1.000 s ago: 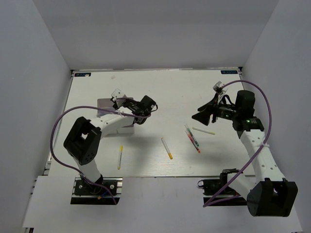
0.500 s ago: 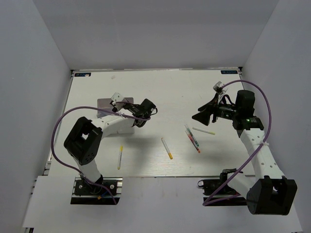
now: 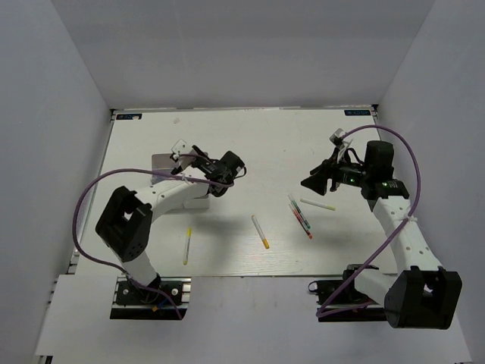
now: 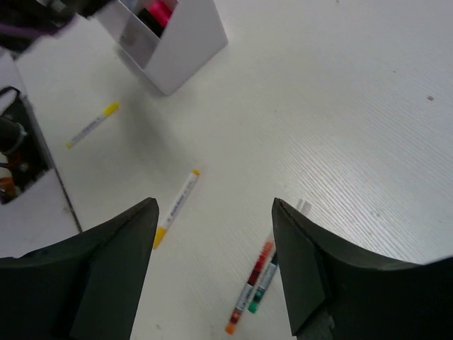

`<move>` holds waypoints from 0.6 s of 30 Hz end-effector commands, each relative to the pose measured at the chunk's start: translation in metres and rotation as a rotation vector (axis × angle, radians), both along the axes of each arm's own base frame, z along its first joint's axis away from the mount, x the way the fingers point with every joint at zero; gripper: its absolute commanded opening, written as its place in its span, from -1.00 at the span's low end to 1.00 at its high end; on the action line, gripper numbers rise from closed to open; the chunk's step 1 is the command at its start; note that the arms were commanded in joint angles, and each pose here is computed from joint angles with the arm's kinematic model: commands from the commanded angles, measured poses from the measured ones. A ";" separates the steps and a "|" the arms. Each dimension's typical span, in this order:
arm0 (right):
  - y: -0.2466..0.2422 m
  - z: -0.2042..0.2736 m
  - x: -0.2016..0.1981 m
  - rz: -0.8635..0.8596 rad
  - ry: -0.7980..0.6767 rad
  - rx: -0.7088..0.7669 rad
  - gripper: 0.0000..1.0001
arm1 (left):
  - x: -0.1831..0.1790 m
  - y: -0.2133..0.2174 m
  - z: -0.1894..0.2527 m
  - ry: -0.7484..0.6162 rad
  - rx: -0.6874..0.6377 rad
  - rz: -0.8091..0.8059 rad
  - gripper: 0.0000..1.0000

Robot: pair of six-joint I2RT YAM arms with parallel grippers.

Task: Sort the stationery into containers
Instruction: Place the pen in the storage box, then pick up the pen from the center of the board.

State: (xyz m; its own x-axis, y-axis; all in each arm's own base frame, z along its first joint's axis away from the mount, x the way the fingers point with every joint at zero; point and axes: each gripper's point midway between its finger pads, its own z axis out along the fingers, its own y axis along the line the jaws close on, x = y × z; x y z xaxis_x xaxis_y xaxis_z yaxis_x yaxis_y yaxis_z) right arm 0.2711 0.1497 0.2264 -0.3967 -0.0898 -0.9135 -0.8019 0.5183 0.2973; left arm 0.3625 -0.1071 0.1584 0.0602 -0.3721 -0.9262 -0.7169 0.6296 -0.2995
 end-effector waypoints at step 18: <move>-0.069 -0.127 0.063 0.113 0.052 -0.733 0.45 | -0.129 -0.086 0.116 0.156 -0.060 -1.279 1.00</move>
